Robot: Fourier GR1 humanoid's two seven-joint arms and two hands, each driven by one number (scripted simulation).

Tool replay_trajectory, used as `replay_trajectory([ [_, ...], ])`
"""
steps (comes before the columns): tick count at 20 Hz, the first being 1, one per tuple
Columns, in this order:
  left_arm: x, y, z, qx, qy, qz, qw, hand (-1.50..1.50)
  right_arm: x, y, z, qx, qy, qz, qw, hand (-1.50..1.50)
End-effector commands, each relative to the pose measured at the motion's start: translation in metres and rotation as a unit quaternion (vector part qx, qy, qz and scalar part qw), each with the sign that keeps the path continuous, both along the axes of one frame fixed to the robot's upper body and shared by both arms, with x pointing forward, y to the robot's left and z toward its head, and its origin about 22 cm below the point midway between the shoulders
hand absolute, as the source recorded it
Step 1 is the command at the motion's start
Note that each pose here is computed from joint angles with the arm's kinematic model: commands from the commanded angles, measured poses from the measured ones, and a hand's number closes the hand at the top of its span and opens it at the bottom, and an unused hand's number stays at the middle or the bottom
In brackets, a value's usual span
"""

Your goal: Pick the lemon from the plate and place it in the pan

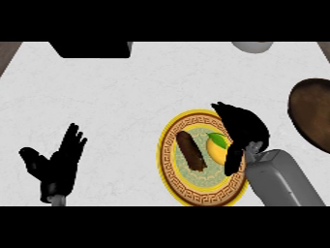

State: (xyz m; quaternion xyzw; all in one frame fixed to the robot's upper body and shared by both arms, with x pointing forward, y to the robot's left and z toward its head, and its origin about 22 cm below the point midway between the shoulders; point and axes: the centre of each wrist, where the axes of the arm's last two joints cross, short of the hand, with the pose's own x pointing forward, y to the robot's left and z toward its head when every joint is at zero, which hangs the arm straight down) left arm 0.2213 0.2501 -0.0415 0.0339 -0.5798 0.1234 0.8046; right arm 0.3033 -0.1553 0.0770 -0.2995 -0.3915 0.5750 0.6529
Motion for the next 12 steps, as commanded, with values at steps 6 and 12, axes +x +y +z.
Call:
replay_trajectory([
  [6, -0.008, -0.009, -0.011, -0.003, 0.012, -0.004, 0.9999, 0.00, -0.017, 0.000, -0.019, 0.038, -0.032, -0.002, 0.999, -1.50],
  [12, -0.010, 0.006, -0.003, -0.005, 0.004, 0.002, 1.0000, 0.00, 0.001, -0.006, -0.029, 0.022, -0.049, -0.003, 0.999, -1.50],
])
